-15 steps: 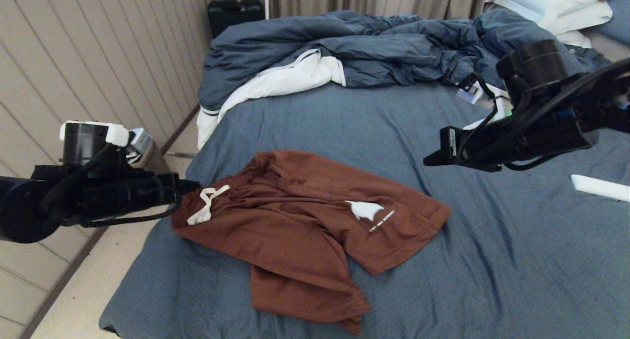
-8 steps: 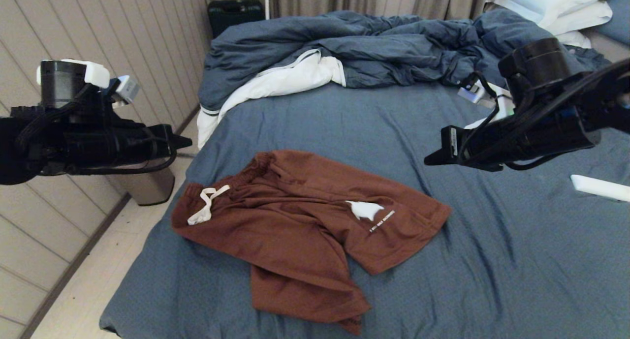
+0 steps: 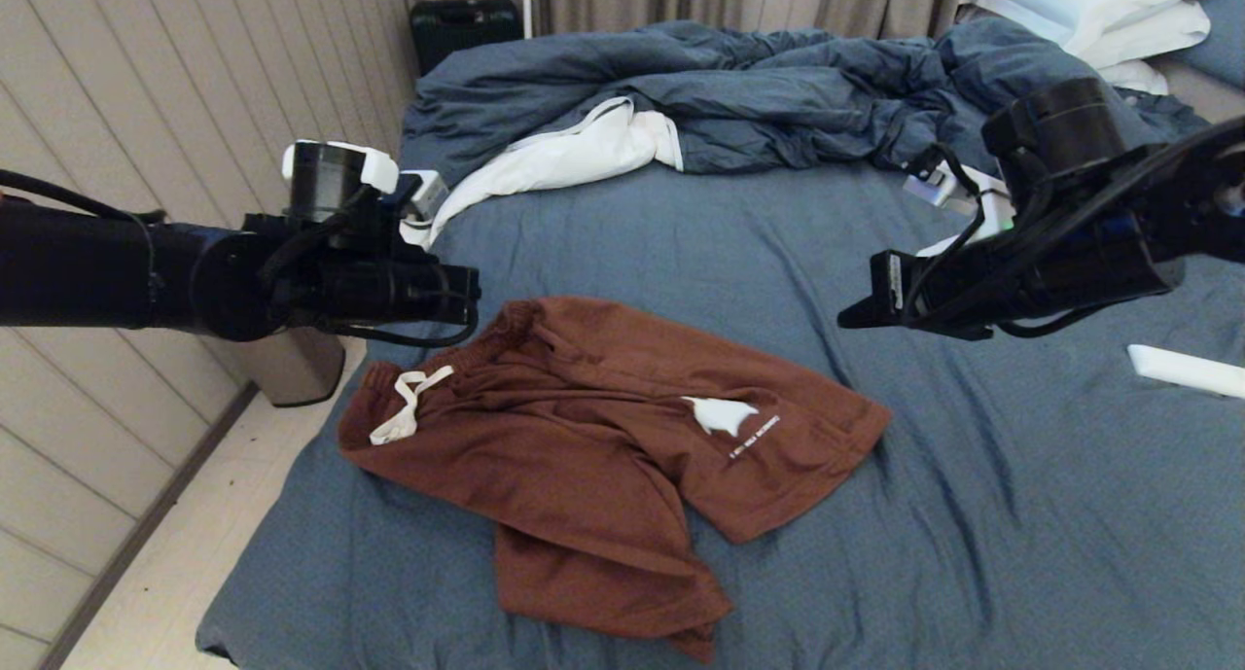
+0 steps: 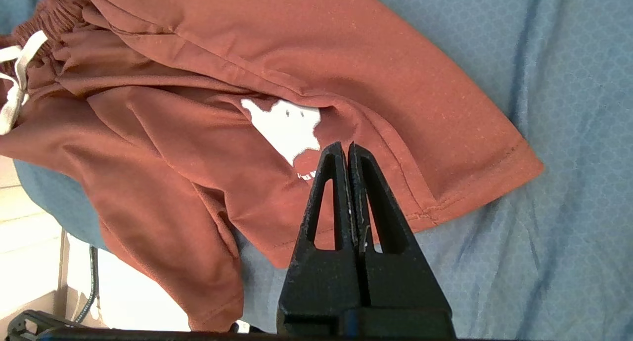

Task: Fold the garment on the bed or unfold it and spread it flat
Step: Fold the brown shorts

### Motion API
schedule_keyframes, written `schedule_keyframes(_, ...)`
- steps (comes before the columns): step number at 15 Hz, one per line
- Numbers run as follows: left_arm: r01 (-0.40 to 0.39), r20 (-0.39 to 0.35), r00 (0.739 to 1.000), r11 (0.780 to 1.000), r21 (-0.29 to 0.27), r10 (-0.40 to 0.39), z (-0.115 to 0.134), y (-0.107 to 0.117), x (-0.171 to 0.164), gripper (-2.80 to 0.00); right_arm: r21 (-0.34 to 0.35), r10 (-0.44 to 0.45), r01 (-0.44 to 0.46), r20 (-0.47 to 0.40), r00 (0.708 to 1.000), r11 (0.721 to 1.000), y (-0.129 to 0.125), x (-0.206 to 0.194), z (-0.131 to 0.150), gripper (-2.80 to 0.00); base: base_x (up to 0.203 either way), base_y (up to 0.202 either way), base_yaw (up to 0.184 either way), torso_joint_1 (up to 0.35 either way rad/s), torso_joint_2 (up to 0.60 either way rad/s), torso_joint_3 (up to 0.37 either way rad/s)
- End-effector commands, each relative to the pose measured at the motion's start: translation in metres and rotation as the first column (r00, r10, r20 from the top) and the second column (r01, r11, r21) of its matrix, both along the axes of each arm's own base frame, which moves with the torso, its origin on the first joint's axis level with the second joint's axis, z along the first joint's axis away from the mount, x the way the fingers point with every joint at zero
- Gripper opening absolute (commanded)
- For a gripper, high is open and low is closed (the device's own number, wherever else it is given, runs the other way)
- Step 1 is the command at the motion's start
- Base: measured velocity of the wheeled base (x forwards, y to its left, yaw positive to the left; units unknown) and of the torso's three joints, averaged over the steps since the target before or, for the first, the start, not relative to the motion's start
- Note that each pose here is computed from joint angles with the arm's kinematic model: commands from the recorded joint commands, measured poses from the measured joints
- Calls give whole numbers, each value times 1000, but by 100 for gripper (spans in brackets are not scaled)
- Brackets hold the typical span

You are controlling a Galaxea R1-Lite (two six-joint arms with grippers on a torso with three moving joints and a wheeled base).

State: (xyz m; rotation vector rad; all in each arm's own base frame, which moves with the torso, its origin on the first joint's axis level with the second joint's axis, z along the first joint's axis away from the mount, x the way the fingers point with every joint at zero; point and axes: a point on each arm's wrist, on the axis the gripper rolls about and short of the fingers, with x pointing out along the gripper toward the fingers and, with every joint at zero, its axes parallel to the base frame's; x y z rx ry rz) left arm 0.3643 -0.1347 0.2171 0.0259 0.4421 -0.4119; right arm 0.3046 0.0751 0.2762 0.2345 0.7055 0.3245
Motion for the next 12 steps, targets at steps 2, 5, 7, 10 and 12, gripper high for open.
schedule_keyframes(2, 36, -29, 999, 999, 20, -35, -31, -26, 17, 0, -2, -4, 4, -13, 1000, 1000, 0, 5, -5, -280, 0, 0, 0, 0, 0, 0)
schedule_keyframes(5, 50, -7, 999, 999, 15, -50, -42, -37, 23, 0, -5, -2, 1, -26, 1000, 1000, 1, 9, -10, -280, 0, 0, 0, 0, 0, 0)
schedule_keyframes(7, 41, 8, 999, 999, 17, -41, -46, -42, 31, 0, -12, 7, -7, -22, 1000, 1000, 2, 8, -10, -280, 0, 0, 0, 0, 0, 0)
schedule_keyframes(10, 43, 25, 999, 999, 31, -44, -56, -48, 43, 0, -14, 6, -6, -28, 1000, 1000, 2, 9, -12, -280, 0, 0, 0, 0, 0, 0)
schedule_keyframes(12, 25, 32, 999, 999, 40, -26, -68, -51, 52, 0, -15, 5, -6, -30, 1000, 1000, 2, 10, -12, -280, 0, 0, 0, 0, 0, 0)
